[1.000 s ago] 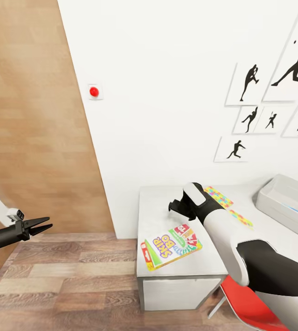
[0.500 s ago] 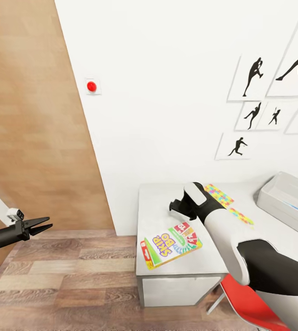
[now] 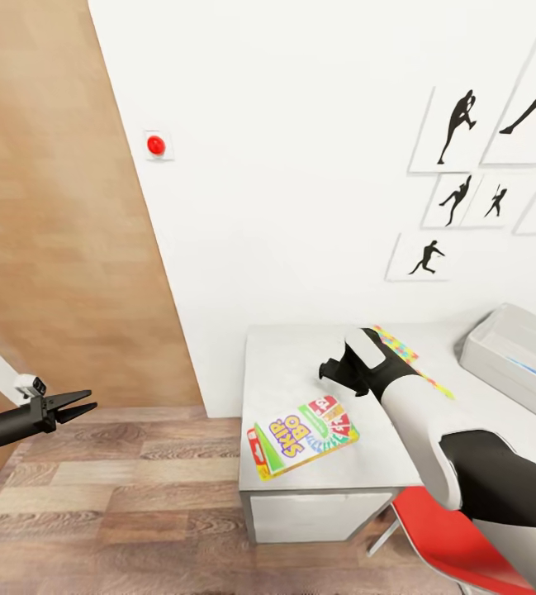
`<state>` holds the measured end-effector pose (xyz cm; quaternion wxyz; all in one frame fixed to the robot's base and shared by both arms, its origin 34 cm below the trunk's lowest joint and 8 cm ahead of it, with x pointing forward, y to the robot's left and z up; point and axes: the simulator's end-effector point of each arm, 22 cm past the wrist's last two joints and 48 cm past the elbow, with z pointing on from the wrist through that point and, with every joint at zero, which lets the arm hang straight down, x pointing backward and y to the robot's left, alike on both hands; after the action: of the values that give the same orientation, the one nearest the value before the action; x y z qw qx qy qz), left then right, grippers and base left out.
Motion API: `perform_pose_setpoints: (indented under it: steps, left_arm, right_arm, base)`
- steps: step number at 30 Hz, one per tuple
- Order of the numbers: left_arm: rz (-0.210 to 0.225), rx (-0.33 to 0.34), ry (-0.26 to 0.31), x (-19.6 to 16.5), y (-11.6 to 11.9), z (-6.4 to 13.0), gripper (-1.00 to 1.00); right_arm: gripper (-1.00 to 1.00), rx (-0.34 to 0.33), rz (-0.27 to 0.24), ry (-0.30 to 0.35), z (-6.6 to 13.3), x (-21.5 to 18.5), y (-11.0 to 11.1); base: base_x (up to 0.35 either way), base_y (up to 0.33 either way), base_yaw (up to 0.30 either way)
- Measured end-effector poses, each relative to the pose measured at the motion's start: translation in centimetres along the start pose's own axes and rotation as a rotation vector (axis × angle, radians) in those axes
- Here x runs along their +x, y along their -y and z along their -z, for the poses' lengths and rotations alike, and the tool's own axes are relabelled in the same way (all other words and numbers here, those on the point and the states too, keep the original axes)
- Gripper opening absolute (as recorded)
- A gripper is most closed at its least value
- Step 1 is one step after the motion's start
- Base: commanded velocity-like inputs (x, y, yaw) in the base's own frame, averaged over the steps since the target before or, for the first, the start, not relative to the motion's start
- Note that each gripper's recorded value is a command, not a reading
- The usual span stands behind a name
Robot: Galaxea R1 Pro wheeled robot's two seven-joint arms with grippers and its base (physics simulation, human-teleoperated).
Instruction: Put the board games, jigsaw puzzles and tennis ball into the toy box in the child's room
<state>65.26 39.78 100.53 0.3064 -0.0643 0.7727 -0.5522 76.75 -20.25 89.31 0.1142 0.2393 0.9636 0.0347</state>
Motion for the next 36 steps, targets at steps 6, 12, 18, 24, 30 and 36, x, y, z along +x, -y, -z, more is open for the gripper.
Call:
perform_pose_setpoints:
  steps: [6,12,18,24,30,36]
  left_arm:
    - [0.009,-0.003,-0.005,0.3,-0.5,-0.2,1.00]
    - [0.017,-0.007,-0.009,0.5,-0.9,-0.3,1.00]
    - [0.026,-0.008,-0.014,0.8,-1.4,-0.6,1.00]
    - [0.035,-0.011,-0.018,1.1,-1.9,-0.8,1.00]
    - [0.043,-0.015,-0.022,1.3,-2.3,-0.9,1.00]
    - [0.051,-0.019,-0.024,1.5,-2.8,-1.0,1.00]
  right_arm:
    - [1.00,-0.026,-0.020,0.013,-0.6,-0.3,-0.4]
    - [1.00,-0.031,-0.016,0.043,-1.3,-1.0,-0.3]
    - [1.00,-0.007,0.029,0.078,-1.9,-1.8,0.3]
    - [1.00,-0.048,0.039,0.076,-2.5,-1.7,-0.4]
    - [1.00,-0.050,0.041,0.054,-3.8,-0.6,0.0]
    - [1.00,-0.054,0.044,0.031,-4.7,0.6,-0.3]
  base:
    - [0.000,-0.088,0.000]
    - [0.000,-0.098,0.000]
    - [0.000,-0.083,0.000]
    - [0.000,-0.017,0.000]
    - [-0.001,-0.003,0.000]
    - [-0.037,0.000,0.000]
